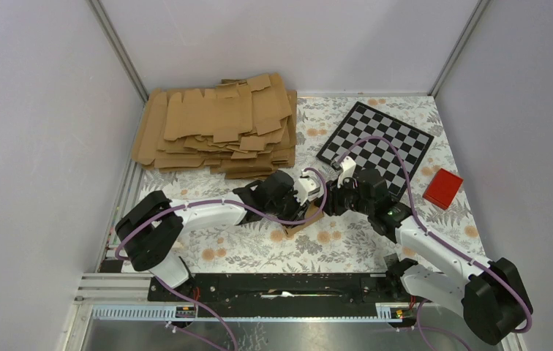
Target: Fold the paper box
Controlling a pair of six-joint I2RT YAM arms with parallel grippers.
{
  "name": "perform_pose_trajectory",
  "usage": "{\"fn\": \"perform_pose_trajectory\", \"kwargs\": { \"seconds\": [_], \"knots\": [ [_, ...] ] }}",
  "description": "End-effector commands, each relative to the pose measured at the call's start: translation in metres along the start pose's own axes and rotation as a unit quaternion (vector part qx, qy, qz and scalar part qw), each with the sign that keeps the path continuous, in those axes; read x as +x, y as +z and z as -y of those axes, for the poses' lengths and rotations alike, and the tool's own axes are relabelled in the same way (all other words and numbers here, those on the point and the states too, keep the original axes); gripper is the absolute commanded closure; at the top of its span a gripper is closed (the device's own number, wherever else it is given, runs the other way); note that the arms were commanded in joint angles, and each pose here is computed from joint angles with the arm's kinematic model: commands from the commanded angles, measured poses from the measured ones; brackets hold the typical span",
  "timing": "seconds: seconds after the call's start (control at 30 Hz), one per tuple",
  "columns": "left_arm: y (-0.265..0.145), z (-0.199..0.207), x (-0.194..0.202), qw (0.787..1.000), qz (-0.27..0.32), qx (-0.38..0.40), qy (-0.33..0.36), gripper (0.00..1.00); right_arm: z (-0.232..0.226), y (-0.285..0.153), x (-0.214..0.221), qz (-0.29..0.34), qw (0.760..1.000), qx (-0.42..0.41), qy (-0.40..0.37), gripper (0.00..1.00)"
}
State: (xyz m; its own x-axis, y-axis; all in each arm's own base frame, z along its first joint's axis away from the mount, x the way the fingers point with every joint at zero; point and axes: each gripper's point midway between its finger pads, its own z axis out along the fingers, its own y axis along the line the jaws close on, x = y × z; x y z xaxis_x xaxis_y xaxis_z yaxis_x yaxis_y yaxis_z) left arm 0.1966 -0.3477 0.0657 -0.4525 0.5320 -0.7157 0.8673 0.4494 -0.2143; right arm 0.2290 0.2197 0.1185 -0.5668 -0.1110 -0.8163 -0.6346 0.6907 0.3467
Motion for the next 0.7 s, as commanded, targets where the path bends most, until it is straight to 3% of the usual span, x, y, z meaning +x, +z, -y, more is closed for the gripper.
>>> {"fn": "perform_pose_trajectory", "kwargs": {
  "seconds": [0.0,0.13,0.47,0.6,0.67],
  "knots": [
    [0.001,-0.002,-0.028,0.999,0.039,-0.007,0.020,0.78,-0.008,-0.002,-0.019,0.007,1.000,-0.010,-0.028,0.66],
    [0.001,-0.002,-0.028,0.999,0.039,-0.006,0.020,0.78,-0.013,0.000,-0.018,-0.001,0.999,-0.026,-0.022,0.78],
    [0.001,-0.004,-0.029,0.999,0.041,-0.010,0.020,0.78,-0.011,0.003,-0.012,-0.013,0.999,-0.024,-0.025,0.83],
    [0.001,-0.008,-0.029,0.999,0.040,-0.023,0.019,0.78,-0.003,0.002,-0.004,-0.029,0.999,-0.006,-0.029,0.82],
    [0.002,-0.013,-0.022,0.999,0.026,-0.034,0.017,0.78,-0.001,0.002,-0.001,-0.034,0.999,-0.001,-0.029,0.71]
  ]
}}
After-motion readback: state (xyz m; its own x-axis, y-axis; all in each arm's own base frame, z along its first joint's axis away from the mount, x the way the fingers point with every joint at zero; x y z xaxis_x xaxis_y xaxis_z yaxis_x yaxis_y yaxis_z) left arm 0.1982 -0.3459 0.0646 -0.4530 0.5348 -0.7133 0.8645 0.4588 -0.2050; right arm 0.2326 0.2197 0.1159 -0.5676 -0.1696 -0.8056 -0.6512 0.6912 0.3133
